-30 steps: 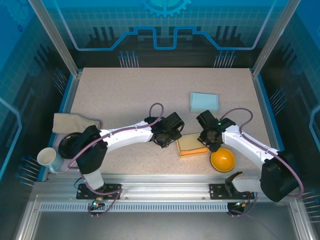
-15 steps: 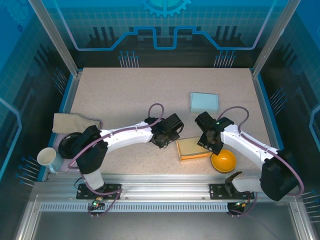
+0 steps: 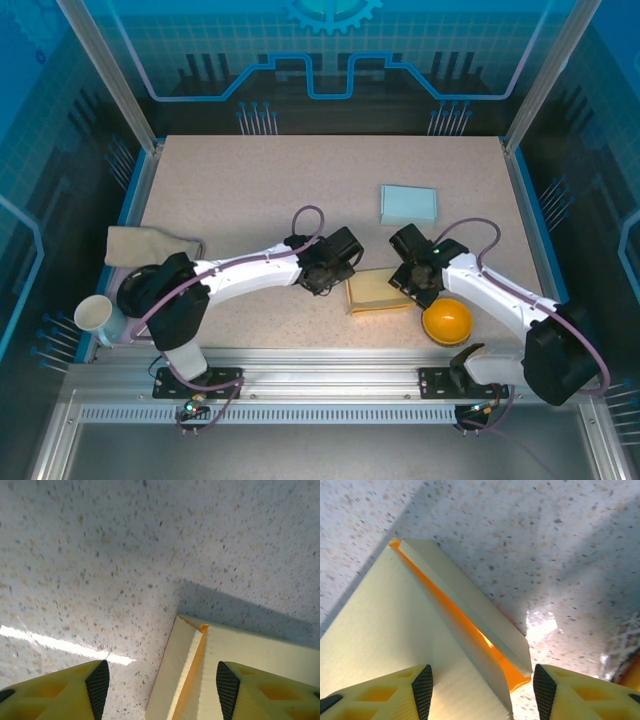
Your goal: Fold the paper box
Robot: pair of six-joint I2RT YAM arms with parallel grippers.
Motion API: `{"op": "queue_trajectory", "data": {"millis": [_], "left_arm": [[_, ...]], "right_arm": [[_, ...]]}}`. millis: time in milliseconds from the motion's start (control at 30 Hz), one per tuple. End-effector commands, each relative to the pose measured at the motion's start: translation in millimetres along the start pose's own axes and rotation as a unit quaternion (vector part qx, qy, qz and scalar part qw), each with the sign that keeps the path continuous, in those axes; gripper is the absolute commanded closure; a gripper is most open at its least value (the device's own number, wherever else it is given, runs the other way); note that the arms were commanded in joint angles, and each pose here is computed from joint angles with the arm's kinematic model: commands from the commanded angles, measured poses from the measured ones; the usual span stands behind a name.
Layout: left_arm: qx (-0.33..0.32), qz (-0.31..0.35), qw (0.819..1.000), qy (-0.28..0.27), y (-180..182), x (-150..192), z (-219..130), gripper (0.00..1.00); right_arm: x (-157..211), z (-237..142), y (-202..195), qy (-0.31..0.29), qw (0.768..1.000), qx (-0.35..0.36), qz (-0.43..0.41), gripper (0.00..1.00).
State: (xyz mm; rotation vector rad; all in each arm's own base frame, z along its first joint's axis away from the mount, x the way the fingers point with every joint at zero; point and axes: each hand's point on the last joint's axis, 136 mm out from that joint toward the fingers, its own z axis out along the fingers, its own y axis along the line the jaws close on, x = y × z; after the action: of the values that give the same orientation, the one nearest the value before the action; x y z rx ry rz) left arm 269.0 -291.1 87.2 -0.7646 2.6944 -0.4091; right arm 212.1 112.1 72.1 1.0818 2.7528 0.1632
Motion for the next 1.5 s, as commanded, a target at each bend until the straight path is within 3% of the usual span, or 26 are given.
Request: {"op": "queue_trajectory", "data": {"millis": [0, 167, 333, 667, 833, 1067, 1300, 1467], "left_arm": [[-0.011, 0.005, 1.000, -0.024, 15.6, -28.2, -7.6, 0.38], [-0.004, 0.010, 0.999, -0.031, 18.0, -52.3, -10.3, 0.38], [0.006, 0.032, 0.999, -0.017, 8.0, -55.5, -7.6, 0.37], [-0.020, 0.031, 0.998, 0.042, 20.3, -26.5, 36.3, 0.39], [-0.039, 0.030, 0.998, 0.035, 29.3, -26.7, 43.5, 0.39], [-0.057, 0.037, 0.997, 0.019, 37.0, -32.9, 43.5, 0.39], [-0.053, 0.051, 0.997, 0.014, 30.7, -37.2, 39.4, 0.39], [-0.037, 0.067, 0.997, 0.017, 18.7, -45.3, 35.5, 0.39]], "right_arm": [[-15.4, -5.0, 39.7, -0.032, 0.998, -0.041, 0.036, 0.42], [-30.9, 2.1, 88.3, -0.048, 0.996, -0.060, 0.035, 0.42], [-37.5, 9.1, 115.7, -0.059, 0.997, -0.054, 0.011, 0.41], [-28.3, 25.2, 90.4, -0.033, 0.997, 0.031, -0.067, 0.33], [-32.8, 16.7, 80.2, -0.040, 0.994, 0.038, -0.099, 0.33], [-44.8, 5.0, 86.3, -0.042, 0.968, 0.053, -0.243, 0.35], [-23.4, 9.8, 116.2, -0.005, 0.946, -0.042, -0.320, 0.37], [-21.8, 21.1, 125.9, 0.000, 0.947, -0.065, -0.314, 0.41]]}}
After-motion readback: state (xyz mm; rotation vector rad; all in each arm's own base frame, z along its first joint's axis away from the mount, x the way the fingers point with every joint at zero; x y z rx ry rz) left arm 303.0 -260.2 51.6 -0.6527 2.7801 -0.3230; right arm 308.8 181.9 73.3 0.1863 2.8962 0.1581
